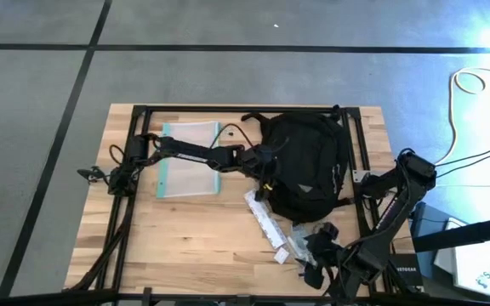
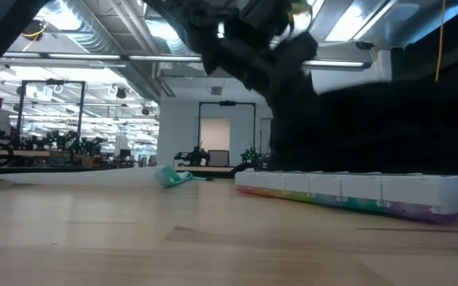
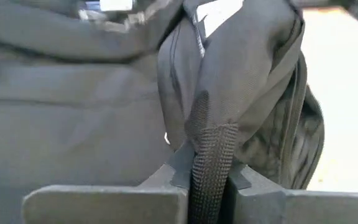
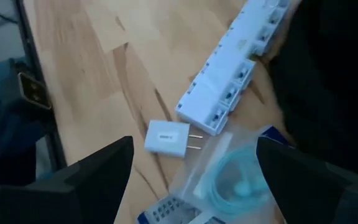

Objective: Unpack backpack
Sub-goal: Remove the black cellphone from the black backpack

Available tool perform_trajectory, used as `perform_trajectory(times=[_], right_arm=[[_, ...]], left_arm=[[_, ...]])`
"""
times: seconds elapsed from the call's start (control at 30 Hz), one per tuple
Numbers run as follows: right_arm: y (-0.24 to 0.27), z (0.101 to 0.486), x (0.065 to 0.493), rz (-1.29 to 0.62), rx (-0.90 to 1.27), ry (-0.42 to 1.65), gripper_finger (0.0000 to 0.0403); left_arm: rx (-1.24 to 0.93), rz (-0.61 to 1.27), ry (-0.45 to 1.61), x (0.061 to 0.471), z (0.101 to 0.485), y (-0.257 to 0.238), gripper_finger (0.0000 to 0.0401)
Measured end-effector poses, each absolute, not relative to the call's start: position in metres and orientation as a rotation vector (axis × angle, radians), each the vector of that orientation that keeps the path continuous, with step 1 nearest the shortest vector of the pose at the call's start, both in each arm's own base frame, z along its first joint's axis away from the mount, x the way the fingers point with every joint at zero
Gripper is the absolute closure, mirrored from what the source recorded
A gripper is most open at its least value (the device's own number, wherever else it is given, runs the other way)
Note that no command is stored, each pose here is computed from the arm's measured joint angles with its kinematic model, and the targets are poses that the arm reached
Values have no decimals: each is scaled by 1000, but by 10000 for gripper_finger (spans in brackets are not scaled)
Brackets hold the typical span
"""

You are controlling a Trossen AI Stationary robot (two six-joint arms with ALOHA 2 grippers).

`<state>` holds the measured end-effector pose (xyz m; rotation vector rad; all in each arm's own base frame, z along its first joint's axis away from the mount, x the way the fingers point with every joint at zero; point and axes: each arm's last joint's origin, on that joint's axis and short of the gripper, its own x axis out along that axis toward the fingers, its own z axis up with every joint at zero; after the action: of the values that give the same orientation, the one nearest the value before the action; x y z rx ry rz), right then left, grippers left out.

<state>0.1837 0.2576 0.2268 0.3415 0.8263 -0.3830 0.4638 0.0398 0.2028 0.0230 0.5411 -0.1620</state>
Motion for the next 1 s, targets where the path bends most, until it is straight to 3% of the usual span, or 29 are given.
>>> perform_trajectory(times=[0.4,0.67,1.0], right_arm=[[220,181,168,-642,295,741,79],[193,190,154,-928,320,695,79],[192,182,201,-700,264,848,79]], left_arm=[[-212,-285,422,424,290,57,400],[-197,-244,499,415,257,60,400],[-233,-212,485,404,220,63,401]])
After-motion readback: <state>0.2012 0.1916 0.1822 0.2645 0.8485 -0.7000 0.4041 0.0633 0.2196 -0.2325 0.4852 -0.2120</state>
